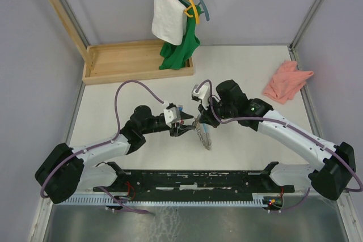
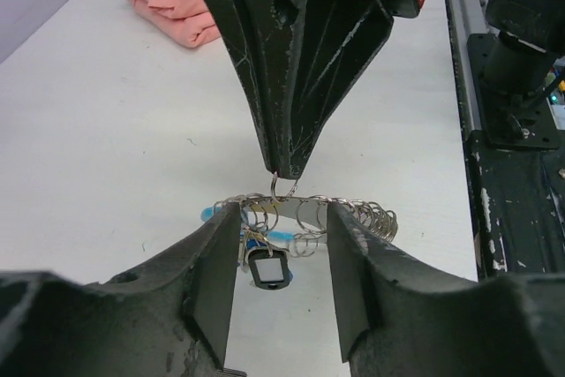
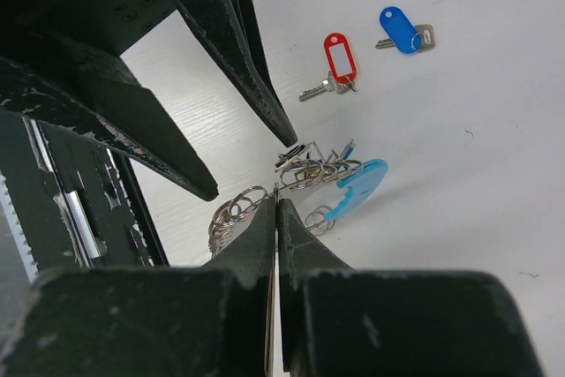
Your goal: Put the keys on the keyring
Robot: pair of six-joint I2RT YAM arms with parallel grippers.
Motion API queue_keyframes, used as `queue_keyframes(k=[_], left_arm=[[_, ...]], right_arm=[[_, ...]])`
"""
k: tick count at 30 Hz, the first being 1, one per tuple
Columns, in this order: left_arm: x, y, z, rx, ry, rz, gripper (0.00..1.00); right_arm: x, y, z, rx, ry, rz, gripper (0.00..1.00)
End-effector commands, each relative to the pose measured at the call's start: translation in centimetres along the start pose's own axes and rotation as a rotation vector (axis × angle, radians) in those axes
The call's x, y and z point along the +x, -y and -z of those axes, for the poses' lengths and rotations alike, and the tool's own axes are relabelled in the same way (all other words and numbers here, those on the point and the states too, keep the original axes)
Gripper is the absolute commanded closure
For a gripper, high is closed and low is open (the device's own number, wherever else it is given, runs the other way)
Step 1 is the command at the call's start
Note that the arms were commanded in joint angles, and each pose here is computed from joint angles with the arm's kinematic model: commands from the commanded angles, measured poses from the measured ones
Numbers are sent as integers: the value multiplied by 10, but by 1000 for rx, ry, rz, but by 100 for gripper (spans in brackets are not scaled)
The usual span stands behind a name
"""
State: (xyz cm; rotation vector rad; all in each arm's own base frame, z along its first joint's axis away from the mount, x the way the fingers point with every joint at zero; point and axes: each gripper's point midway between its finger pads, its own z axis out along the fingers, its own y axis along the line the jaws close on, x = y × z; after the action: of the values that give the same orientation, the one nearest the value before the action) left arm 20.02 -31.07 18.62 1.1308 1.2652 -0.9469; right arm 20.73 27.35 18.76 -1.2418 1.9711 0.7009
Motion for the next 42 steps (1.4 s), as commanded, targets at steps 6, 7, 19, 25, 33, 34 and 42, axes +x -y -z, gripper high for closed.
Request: queue_keyframes(k=[6,7,19,25,33,34,42], left_arm=[[-19,5,-10,138,22,-225,62],[-16,5,-10,145,10,-220,63],[-7,6,-13,152,-15,-142,61],[-6,13,-16,198,-17,-105,65],[-8,16,-19,230,-23,-74,79],[-9,16,-20,233,-21,-71,79],[-6,19,-17,223,-9,-53,97]], right_arm=[[-13,-16,4,-107,92,170,99],[-14,-17,4,-107,95,175,99],[-15,-19,6,-119,115,211,99],[-17,-22,6,-136,130,221,99],[-13,-25,2,-161,122,229,99],[-12,-25,1,-164,119,229,99],[-20,-21,6,-128,156,241,81]])
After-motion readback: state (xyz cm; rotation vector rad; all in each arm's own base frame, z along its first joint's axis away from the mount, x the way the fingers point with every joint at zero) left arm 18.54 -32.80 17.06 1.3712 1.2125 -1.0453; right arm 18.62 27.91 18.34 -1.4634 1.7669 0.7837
